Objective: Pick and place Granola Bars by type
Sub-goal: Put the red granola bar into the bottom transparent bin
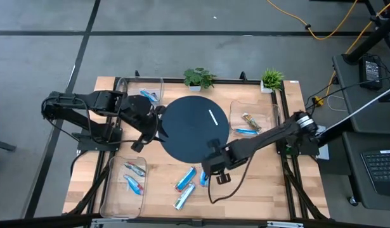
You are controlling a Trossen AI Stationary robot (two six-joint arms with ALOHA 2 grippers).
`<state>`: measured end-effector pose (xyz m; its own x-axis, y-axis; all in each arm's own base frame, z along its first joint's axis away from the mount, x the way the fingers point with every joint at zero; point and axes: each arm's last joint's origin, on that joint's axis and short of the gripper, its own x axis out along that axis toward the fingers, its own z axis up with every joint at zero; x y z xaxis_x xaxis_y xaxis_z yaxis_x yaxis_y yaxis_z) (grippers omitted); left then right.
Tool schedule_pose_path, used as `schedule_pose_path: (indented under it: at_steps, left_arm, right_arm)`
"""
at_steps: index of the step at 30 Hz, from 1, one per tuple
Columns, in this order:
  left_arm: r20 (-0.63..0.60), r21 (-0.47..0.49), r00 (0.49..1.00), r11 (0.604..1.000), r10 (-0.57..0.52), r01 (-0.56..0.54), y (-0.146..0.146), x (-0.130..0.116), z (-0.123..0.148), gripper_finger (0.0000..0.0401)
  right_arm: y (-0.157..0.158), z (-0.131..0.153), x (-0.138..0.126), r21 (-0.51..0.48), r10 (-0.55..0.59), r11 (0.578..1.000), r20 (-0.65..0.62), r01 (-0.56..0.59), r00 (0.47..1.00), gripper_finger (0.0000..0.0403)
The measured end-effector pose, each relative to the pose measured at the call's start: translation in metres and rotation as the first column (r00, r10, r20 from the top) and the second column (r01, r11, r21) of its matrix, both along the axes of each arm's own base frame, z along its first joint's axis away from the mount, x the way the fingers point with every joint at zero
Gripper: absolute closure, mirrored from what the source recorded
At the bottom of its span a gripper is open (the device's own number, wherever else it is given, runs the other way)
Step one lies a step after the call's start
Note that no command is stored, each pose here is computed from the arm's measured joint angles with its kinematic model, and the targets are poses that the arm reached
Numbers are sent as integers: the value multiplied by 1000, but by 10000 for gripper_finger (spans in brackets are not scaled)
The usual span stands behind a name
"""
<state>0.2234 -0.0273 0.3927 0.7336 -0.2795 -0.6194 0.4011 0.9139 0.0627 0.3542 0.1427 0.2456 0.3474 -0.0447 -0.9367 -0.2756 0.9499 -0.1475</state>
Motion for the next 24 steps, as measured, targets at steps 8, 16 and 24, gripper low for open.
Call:
schedule_pose_path:
  at_steps: [8, 16, 24]
  left_arm:
    - [8, 5, 1000, 1000, -15, 15, -5, 0, 1, 318]
    - [98, -2, 995, 1000, -6, 6, -6, 11, 5, 317]
    - [89, 14, 986, 989, 143, -144, -6, 39, -7, 315]
  right_arm:
    - [-19, 52, -24, 30, -241, 970, 171, 239, 955, 395]
    - [-55, 91, -45, 26, -433, 893, 323, 449, 842, 398]
    - [-105, 125, -71, 37, -586, 771, 432, 636, 686, 398]
